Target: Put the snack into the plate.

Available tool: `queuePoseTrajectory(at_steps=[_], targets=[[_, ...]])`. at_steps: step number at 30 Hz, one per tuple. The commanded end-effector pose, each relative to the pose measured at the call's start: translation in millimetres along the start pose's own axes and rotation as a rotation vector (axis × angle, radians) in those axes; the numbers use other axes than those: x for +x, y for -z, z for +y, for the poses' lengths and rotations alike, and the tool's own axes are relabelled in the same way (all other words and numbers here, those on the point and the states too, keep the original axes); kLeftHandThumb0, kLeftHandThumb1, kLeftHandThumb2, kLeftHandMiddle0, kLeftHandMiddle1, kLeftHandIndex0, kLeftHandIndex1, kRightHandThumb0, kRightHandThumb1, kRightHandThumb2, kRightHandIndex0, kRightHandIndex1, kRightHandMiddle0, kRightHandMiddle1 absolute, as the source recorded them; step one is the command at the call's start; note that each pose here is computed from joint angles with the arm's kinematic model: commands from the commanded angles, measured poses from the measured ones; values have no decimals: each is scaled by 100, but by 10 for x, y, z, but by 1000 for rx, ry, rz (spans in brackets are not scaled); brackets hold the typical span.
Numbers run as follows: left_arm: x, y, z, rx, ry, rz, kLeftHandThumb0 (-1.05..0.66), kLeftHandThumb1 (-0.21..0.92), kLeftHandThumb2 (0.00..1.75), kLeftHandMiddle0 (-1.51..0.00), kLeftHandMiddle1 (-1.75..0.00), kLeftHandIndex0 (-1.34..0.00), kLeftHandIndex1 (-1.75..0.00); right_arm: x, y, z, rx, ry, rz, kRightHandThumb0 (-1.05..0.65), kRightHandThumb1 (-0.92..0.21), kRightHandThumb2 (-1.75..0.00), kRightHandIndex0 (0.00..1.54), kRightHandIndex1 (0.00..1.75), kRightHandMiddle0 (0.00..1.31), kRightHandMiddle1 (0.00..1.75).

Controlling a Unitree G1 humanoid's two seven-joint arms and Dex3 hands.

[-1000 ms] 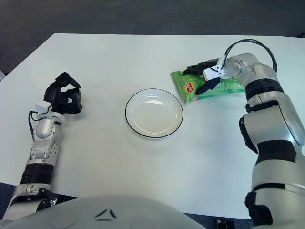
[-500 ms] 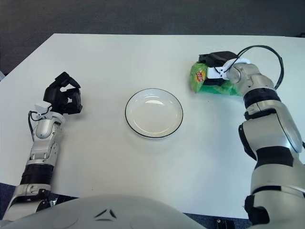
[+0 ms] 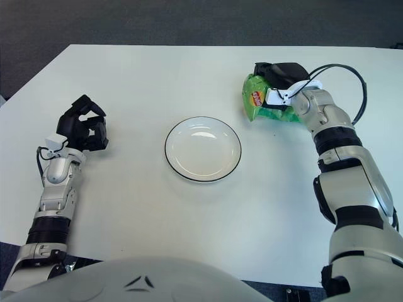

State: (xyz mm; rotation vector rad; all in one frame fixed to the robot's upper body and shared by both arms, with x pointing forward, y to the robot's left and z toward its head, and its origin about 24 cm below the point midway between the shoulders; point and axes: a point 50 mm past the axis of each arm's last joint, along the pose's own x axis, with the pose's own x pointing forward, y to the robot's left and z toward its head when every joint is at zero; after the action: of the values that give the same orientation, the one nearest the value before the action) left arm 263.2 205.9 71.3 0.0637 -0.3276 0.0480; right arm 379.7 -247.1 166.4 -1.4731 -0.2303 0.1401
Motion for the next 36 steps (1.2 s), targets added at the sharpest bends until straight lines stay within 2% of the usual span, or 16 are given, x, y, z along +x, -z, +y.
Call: queuePoseTrajectory(at_steps=[1, 15, 19, 22, 28, 36], targets=[[-538, 505, -93, -74, -55, 257, -48, 31, 133, -131, -175, -62, -175, 6, -58, -79, 41, 64, -21, 0, -1, -166, 81, 175, 66, 171], [-529, 518, -99, -78, -56, 266, -48, 31, 132, -130, -175, -62, -175, -7, -159, -298, 11, 140, -60, 0, 5, -173, 86, 175, 68, 174], [-528, 516, -102, -77, -55, 266, -48, 32, 132, -130, -175, -61, -175, -18, -170, -307, 22, 158, -75, 0, 4, -173, 86, 175, 67, 175], [-524, 525, -97, -75, -51, 271, -48, 32, 131, -130, -175, -61, -175, -25, -229, -388, 95, 228, -143, 0, 5, -174, 86, 175, 68, 175], [-515, 537, -89, -75, -48, 275, -48, 32, 132, -130, -175, -61, -175, 12, -324, -629, 117, 279, -205, 0, 6, -175, 87, 175, 68, 175], [-501, 547, -87, -84, -39, 276, -48, 32, 131, -130, -175, -61, -175, 8, -489, -793, 136, 351, -287, 0, 6, -175, 87, 175, 68, 175]])
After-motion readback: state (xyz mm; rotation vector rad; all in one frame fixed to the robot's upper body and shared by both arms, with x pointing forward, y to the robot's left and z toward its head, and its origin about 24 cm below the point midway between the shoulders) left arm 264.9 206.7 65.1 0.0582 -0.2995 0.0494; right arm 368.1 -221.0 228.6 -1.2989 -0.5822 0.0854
